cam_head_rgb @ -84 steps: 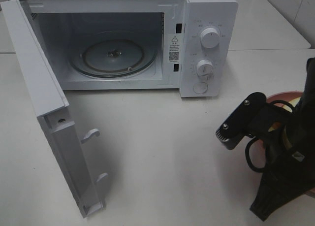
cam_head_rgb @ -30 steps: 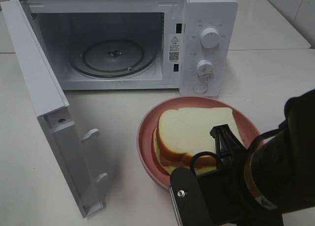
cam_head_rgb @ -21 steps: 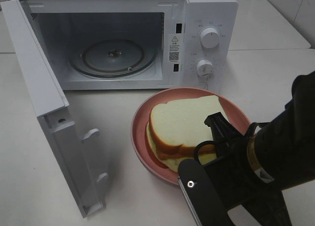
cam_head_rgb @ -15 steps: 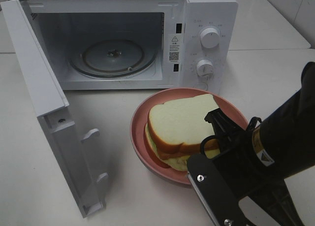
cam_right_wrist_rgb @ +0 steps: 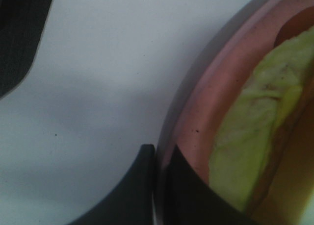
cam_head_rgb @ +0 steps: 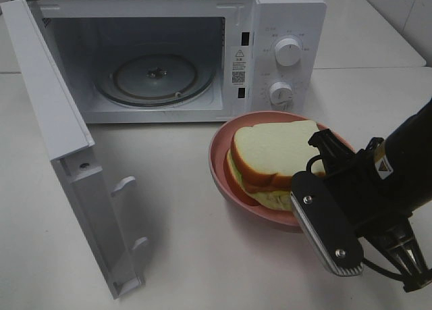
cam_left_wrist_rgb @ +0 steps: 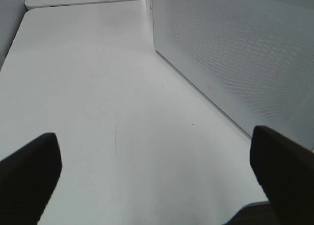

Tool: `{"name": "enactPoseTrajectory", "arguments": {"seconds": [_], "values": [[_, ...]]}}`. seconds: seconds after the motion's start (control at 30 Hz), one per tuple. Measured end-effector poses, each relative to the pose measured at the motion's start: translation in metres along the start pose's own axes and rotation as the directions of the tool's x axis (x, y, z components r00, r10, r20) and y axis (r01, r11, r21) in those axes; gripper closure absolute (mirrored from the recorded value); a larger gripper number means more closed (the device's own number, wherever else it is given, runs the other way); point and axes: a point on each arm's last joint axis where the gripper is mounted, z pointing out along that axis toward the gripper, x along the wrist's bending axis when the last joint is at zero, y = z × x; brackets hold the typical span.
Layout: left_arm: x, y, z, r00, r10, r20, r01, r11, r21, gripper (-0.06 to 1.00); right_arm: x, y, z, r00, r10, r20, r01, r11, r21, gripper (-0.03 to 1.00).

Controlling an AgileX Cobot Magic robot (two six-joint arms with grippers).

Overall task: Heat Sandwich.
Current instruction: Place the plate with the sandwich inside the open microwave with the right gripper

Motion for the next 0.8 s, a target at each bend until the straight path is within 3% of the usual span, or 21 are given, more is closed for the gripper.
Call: {"name": "enactPoseTrajectory", "arguments": {"seconds": [0.3,0.63,0.8], "values": [[0.0,0.0,0.0,1.0,0.0,0.0,0.0,1.0,0.0,-0.05,0.0,0.001,0.0,1.0,-0.008,0.001,0.008,1.0,-0.012,0.94],[0.0,0.0,0.0,1.0,0.0,0.0,0.0,1.0,0.0,-0.05,-0.023,0.012,-0.018,0.997,-0.071,0.028,0.071,0.997,-0.001,0.94],[0.0,0.0,0.0,1.0,0.0,0.0,0.0,1.0,0.0,-0.05,-0.035,0.021,-0.02,0.995,-0.104,-0.012,0.104,0.994,0.014,0.94]]}}
